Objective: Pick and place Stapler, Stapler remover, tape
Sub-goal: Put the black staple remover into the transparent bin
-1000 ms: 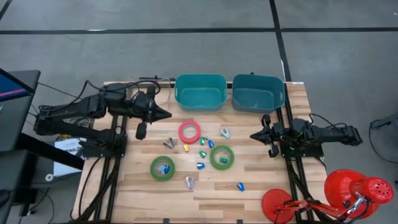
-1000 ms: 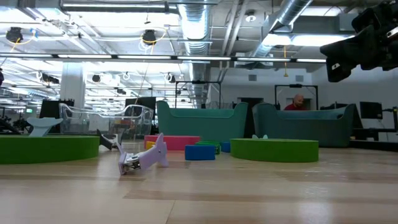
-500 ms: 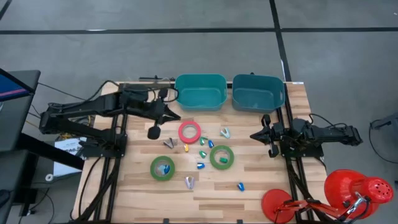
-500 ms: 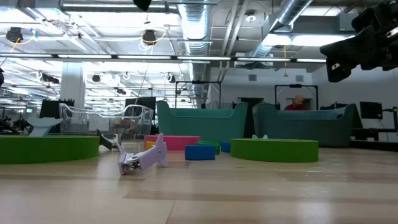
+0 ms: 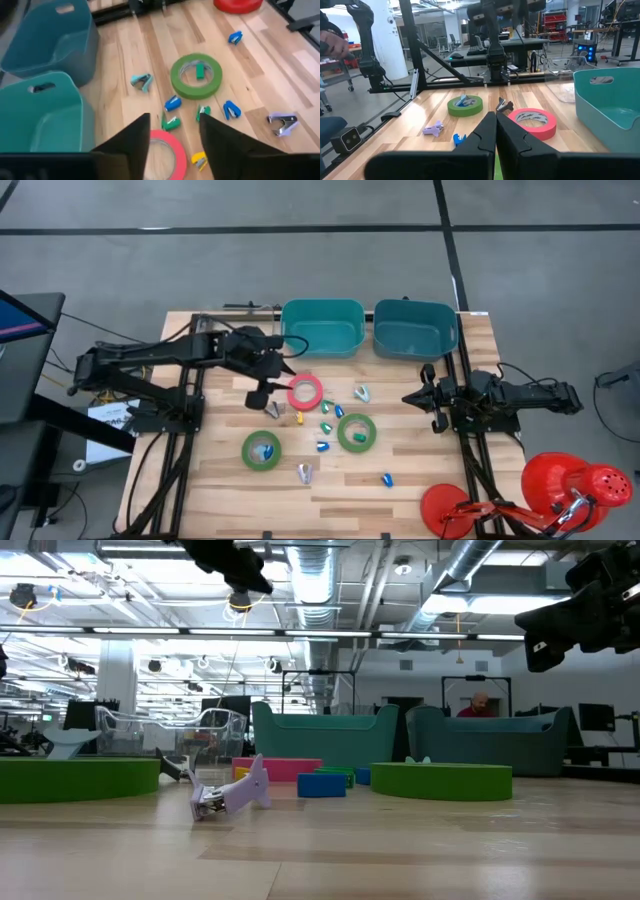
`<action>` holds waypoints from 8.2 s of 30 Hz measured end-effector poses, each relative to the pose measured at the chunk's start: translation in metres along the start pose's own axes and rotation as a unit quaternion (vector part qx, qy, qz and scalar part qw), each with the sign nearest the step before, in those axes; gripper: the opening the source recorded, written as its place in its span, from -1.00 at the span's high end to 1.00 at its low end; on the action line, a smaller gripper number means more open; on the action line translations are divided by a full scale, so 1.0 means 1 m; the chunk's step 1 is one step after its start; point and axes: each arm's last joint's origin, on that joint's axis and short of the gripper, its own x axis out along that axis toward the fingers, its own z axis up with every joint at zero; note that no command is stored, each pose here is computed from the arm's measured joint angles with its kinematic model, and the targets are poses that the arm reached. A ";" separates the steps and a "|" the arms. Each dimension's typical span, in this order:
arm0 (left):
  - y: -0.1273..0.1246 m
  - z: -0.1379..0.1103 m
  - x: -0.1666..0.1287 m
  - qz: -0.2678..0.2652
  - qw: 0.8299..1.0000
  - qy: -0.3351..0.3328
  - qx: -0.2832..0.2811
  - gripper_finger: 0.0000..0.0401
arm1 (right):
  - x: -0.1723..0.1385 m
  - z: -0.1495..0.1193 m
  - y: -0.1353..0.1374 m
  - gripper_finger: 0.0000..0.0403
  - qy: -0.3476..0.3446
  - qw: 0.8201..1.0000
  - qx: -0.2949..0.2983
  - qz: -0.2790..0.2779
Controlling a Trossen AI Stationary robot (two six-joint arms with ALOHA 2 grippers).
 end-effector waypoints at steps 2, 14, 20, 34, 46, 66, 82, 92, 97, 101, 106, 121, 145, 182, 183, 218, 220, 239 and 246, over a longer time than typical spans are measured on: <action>0.000 -0.003 0.004 -0.003 1.000 0.008 -0.002 0.02 | 0.000 0.000 0.000 1.00 0.000 1.000 0.000 0.000; -0.012 -0.039 0.026 -0.022 0.997 0.077 -0.010 -0.25 | 0.000 0.000 0.000 1.00 0.000 1.000 0.000 0.000; -0.015 -0.060 0.034 0.017 0.991 0.129 0.010 -0.22 | 0.000 0.000 0.000 1.00 0.000 1.000 0.000 0.000; -0.021 -0.083 0.064 -0.033 0.981 0.189 0.038 -0.20 | 0.000 0.000 0.000 1.00 -0.001 1.000 0.000 0.000; -0.022 -0.100 0.092 -0.060 0.967 0.246 0.029 -0.20 | 0.000 0.000 0.000 1.00 -0.001 1.000 0.000 0.000; -0.018 -0.115 0.109 -0.068 0.955 0.288 0.017 -0.20 | 0.000 0.000 0.000 1.00 -0.001 1.000 0.000 0.000; -0.023 -0.125 0.107 -0.073 0.950 0.303 0.016 -0.20 | 0.000 0.000 0.000 1.00 -0.001 1.000 0.000 0.000; -0.024 -0.126 0.107 -0.079 0.949 0.306 0.014 0.06 | 0.000 0.000 0.000 1.00 -0.001 1.000 0.000 0.000; -0.024 -0.126 0.106 -0.080 0.948 0.306 0.014 0.27 | 0.000 0.000 0.000 1.00 -0.001 1.000 0.000 0.000; -0.023 -0.126 0.106 -0.080 0.948 0.307 0.013 0.39 | 0.000 0.000 0.000 1.00 -0.001 1.000 0.000 0.000; -0.023 -0.126 0.106 -0.079 0.948 0.307 0.011 0.48 | 0.000 0.000 0.000 1.00 0.000 1.000 0.000 0.000; -0.024 -0.124 0.106 -0.089 0.952 0.292 0.004 0.13 | 0.000 0.000 0.000 1.00 -0.001 1.000 0.000 0.000; -0.023 -0.119 0.105 -0.092 0.959 0.268 0.004 0.50 | 0.000 0.000 0.000 1.00 0.000 1.000 0.000 0.000; -0.023 -0.121 0.104 -0.087 0.956 0.281 0.006 0.98 | 0.000 0.000 0.000 1.00 0.000 1.000 0.000 0.000; -0.023 -0.121 0.104 -0.088 0.955 0.282 0.005 0.98 | 0.000 0.000 0.000 1.00 -0.001 1.000 0.000 0.000; 0.005 -0.080 0.036 0.011 0.976 0.210 -0.049 0.99 | 0.000 0.000 0.000 1.00 -0.001 1.000 0.000 0.000; 0.008 -0.078 0.034 0.015 0.976 0.209 -0.054 0.99 | 0.000 0.000 0.000 1.00 0.000 1.000 0.000 0.000; 0.102 -0.065 -0.029 0.176 0.961 0.156 -0.148 0.98 | 0.000 0.000 0.000 1.00 -0.001 1.000 0.000 0.000; 0.124 -0.086 -0.048 0.221 0.941 0.169 -0.192 0.98 | 0.000 0.000 0.000 1.00 -0.001 1.000 0.000 0.000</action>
